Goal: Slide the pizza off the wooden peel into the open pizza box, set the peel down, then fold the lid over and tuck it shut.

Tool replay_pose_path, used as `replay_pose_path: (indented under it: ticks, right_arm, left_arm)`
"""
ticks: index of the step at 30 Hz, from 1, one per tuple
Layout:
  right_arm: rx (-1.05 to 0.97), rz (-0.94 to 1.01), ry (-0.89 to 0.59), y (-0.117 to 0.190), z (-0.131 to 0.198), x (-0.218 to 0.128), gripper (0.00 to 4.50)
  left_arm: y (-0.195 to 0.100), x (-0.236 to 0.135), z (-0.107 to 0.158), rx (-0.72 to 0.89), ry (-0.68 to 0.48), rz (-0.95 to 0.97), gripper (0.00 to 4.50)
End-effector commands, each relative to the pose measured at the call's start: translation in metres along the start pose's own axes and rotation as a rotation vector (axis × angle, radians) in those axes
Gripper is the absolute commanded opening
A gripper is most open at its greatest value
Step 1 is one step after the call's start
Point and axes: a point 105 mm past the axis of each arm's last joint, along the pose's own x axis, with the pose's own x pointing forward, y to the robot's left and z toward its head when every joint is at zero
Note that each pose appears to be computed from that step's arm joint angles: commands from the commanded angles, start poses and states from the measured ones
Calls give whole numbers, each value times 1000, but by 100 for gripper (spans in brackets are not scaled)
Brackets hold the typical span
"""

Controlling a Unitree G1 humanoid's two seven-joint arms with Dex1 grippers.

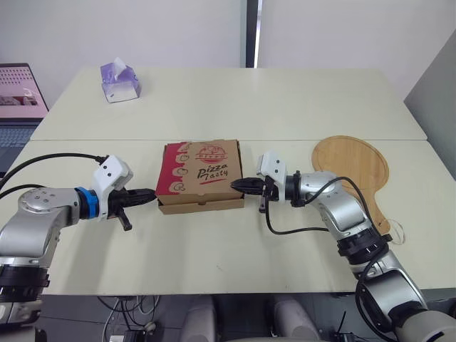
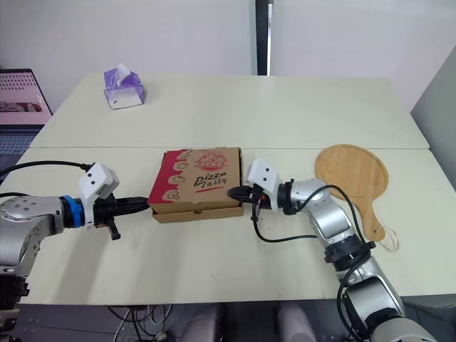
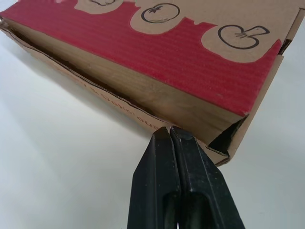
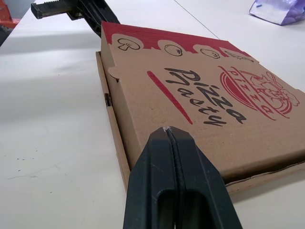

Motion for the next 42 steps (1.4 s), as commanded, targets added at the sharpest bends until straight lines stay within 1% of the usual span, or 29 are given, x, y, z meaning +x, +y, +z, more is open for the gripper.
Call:
replay_pose_path:
  ticks: [1,6,12,15,17,21,24,27,29,31,35,37,42]
  right_arm:
    - [-40,-1,-27,0,12,0,3]
    - [-39,-5,-26,0,11,0,3]
    - [-42,-7,-28,-1,12,1,3]
    - [-44,-6,-28,-1,12,1,3]
    - [-46,-6,-28,-1,12,1,3]
    - [-48,-8,-30,-3,13,1,3]
    - [-51,-9,-29,-4,13,0,3]
    - [-56,-7,-31,-4,14,1,3]
    - [-57,-5,-32,-4,15,2,3]
    - [-59,-4,-32,-4,15,2,3]
    - [-65,5,-29,-2,15,5,3]
    - [-68,10,-22,-1,14,6,3]
    - [-96,-7,56,-3,6,9,3]
  left_arm:
    - [-2,1,12,31,-30,-26,0]
    - [-6,1,15,30,-32,-46,0]
    - [-4,-2,12,28,-8,-33,0]
    - [3,-9,9,47,24,-4,0]
    - [10,-18,12,49,22,26,0]
    - [19,-31,28,76,-27,57,0]
    - [14,-29,39,93,-71,31,0]
    - [3,-17,45,97,-111,-7,0]
    - [-2,-9,43,97,-113,-16,0]
    - [-6,-1,36,99,-92,-17,0]
    - [-4,12,11,152,2,16,0]
    - [-5,16,3,168,34,13,0]
    - [-5,18,2,162,29,9,0]
